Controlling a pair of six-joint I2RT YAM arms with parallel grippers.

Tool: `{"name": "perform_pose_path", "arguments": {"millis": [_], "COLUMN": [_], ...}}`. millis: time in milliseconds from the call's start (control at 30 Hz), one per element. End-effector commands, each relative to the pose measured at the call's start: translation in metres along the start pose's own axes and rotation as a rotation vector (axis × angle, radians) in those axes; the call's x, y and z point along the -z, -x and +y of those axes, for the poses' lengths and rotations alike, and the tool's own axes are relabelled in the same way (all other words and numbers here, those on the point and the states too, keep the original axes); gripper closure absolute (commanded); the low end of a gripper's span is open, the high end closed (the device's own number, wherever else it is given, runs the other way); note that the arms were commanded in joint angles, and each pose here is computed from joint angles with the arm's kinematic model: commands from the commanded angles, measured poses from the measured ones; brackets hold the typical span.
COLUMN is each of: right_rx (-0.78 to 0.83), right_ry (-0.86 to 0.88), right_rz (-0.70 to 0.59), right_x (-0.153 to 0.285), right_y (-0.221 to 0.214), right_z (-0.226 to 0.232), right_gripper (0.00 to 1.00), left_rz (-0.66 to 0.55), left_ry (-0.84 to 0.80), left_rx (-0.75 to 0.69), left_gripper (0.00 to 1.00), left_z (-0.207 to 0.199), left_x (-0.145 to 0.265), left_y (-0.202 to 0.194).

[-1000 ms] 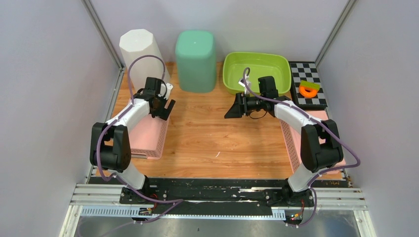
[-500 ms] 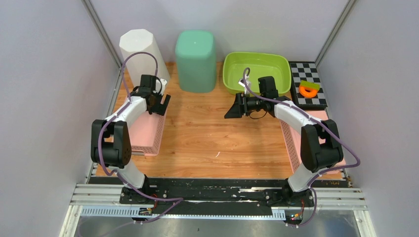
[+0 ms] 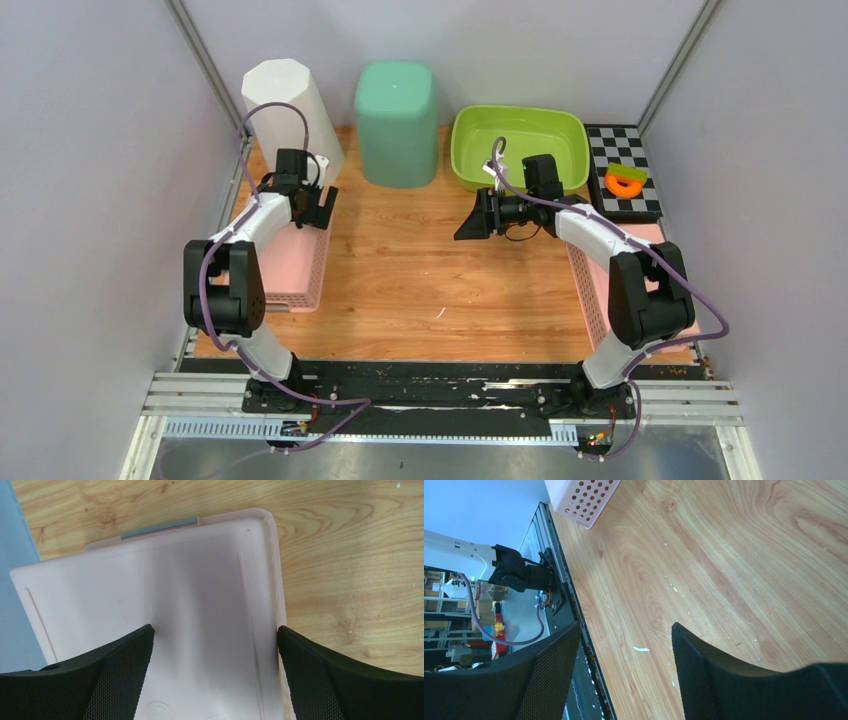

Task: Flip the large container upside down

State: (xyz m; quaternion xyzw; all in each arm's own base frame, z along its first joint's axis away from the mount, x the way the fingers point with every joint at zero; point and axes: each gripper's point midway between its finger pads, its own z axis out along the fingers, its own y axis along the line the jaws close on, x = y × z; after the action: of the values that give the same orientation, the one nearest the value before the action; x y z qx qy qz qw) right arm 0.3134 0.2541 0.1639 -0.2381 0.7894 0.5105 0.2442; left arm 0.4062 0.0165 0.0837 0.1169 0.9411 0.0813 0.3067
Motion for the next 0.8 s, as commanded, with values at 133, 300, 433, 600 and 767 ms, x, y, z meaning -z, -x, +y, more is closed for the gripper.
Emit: {"name": "perform_pose_path", "arguments": {"millis": [133,300,433,600,767], "right_rx": [-0.014,-0.017,-0.014,-0.013,-0.015], "right_ry": [0.014,0.013,0.012,0.011,0.011], "right_rz": [0.000,0.001,0.000,0.000,0.000], "right_x": [0.002,0.002,0.002,0.002,0.002], "right_y": [-0.004,-0.005,-0.004,-0.004,-0.004], "right_z": [-0.005,-0.005,-0.005,-0.005,-0.006], "right_gripper": [0.30,0.30,0.30,0.30,0.30], "left_rz": [0.208,0.209,0.210,0.202,0.183], "left_ry": [-0.034,-0.023,-0.032,-0.053,-0.027], "left_rx": [0.032,0.030,0.035,0.022,-0.008], "left_gripper": [0.07,0.07,0.07,0.07,0.04], "left_z": [0.002,0.011,0.012,0.010,0.017], "left_x": [-0.017,-0.017,-0.018,-0.018,-0.012], "left_y": [-0.065,-0.068,-0.069,-0.068,-0.063]}}
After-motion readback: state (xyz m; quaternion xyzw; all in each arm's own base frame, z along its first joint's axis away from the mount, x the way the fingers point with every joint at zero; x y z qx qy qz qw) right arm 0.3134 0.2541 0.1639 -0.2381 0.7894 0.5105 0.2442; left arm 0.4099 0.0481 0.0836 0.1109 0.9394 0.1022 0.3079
